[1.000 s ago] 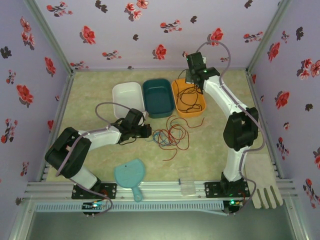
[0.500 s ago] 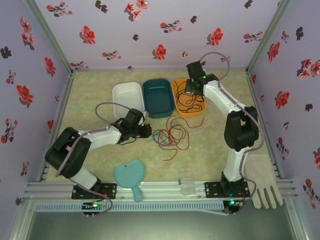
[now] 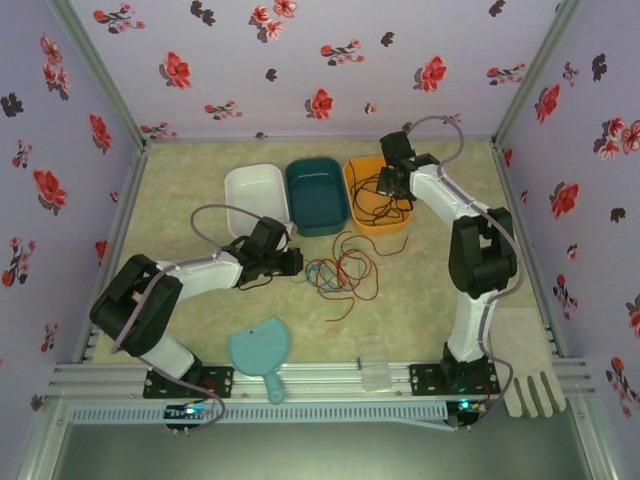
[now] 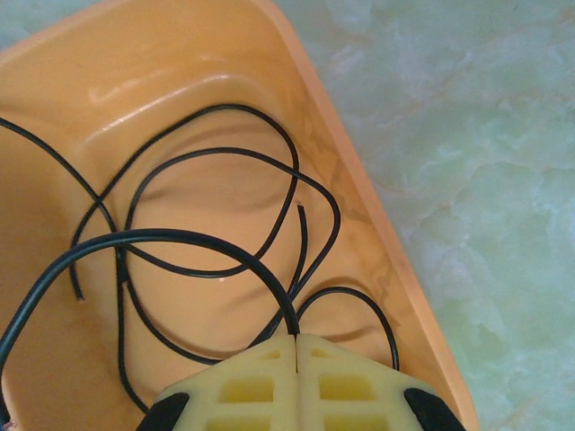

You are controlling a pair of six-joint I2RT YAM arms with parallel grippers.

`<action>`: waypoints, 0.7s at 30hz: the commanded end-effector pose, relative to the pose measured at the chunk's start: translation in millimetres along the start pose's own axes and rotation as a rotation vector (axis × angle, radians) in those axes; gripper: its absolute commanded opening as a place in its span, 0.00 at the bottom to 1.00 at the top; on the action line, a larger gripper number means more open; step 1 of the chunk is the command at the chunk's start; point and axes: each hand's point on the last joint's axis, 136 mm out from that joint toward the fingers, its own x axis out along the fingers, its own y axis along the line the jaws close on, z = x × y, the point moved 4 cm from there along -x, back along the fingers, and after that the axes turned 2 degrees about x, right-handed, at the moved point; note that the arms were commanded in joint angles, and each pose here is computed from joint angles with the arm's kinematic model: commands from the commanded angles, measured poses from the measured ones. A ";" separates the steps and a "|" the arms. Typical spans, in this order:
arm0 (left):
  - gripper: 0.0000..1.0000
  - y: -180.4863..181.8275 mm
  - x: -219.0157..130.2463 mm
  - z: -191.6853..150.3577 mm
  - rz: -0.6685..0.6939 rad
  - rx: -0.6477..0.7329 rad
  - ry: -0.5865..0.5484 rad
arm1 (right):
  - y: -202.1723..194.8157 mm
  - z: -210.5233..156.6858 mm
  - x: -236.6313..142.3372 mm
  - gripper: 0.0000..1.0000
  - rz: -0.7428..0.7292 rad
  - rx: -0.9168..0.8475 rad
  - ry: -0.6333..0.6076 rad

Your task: Untangle the cables

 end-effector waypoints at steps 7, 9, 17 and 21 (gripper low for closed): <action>0.00 -10.6 -5.3 4.9 -0.037 0.017 -0.022 | 11.5 5.2 36.5 0.01 -0.006 -0.011 0.042; 0.00 -10.3 -5.6 5.1 -0.036 0.015 -0.022 | 13.3 3.8 42.7 0.04 -0.010 -0.020 0.055; 0.04 -10.7 -6.9 5.6 -0.036 0.014 -0.024 | 13.3 0.1 46.6 0.20 -0.027 -0.074 0.077; 0.06 -11.2 -7.2 6.1 -0.037 0.014 -0.026 | 11.7 4.8 28.6 0.29 -0.020 -0.093 0.046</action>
